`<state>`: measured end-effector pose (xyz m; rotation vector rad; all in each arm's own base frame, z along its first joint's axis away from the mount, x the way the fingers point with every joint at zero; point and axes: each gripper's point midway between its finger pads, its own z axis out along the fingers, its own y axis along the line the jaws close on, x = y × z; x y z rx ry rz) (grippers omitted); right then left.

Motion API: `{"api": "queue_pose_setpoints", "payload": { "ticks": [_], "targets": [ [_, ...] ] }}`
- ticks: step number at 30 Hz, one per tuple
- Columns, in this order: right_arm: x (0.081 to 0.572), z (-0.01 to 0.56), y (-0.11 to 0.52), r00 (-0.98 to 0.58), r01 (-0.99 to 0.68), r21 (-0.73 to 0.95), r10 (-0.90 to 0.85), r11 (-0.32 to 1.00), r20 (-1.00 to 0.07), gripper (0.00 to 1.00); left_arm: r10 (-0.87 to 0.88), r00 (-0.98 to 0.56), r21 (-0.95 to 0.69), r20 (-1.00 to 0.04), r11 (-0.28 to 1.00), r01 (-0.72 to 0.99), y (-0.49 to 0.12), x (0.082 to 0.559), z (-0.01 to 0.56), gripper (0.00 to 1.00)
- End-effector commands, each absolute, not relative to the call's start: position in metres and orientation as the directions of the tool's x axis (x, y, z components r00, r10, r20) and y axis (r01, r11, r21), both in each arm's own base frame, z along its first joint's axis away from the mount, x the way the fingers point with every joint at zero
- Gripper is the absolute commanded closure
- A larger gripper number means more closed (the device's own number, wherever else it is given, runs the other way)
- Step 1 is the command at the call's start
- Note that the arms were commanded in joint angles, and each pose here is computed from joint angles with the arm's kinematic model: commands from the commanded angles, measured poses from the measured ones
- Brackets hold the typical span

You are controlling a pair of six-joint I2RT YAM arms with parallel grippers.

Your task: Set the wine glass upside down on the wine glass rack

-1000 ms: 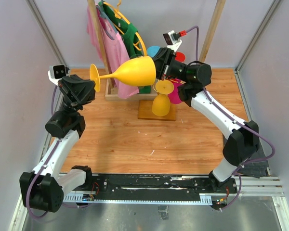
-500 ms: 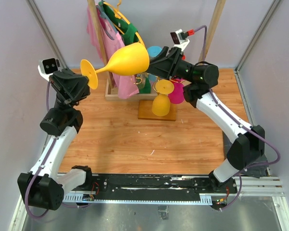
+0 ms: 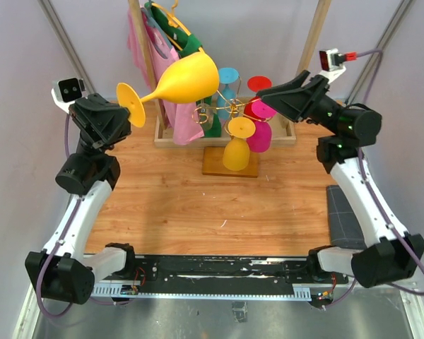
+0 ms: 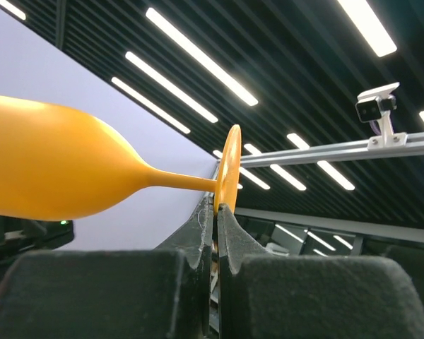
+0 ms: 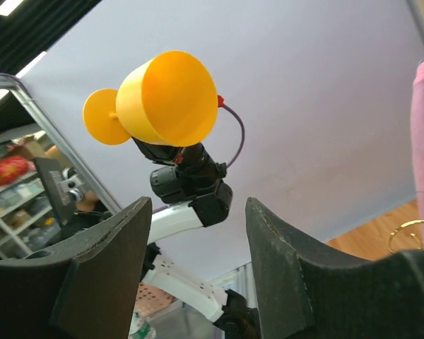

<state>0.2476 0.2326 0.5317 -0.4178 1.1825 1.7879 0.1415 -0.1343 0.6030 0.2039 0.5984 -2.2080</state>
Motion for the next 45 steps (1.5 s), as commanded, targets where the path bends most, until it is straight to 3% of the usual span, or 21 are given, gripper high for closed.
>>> {"api": "queue_pose_setpoints", "payload": {
  "ticks": [1,8,10,17,25,32,45],
  "targets": [
    [0.22,0.544,0.213,-0.365,-0.904,0.428,0.49,0.02,-0.792,0.43,-0.699,-0.584,-0.342,-0.413,-0.476,0.81,-0.141,0.126,0.605,1.0],
    [0.213,0.538,0.205,-0.318,-0.897,0.422,0.469,0.133,-0.824,0.43,-0.756,-0.382,-0.57,-0.532,-0.014,0.821,-0.162,0.187,0.589,1.0],
    [0.215,0.535,0.205,-0.325,-0.892,0.431,0.47,0.136,-0.821,0.43,-0.751,-0.368,-0.602,-0.548,0.049,0.797,-0.163,0.196,0.578,1.0],
    [0.221,0.53,0.206,-0.344,-0.88,0.454,0.472,0.139,-0.812,0.44,-0.748,-0.447,-0.723,-0.49,0.063,0.688,-0.164,0.217,0.53,1.0],
    [0.221,0.532,0.205,-0.347,-0.876,0.458,0.464,0.148,-0.815,0.44,-0.781,-0.449,-0.856,-0.435,0.204,0.474,-0.151,0.228,0.472,1.0],
    [0.224,0.533,0.205,-0.346,-0.875,0.459,0.464,0.153,-0.815,0.44,-0.804,-0.398,-0.878,-0.441,0.295,0.377,-0.138,0.224,0.452,1.0],
    [0.23,0.529,0.207,-0.358,-0.869,0.471,0.465,0.151,-0.81,0.44,-0.766,-0.584,-0.963,-0.267,0.203,0.175,-0.159,0.243,0.366,1.0]
  ]
}}
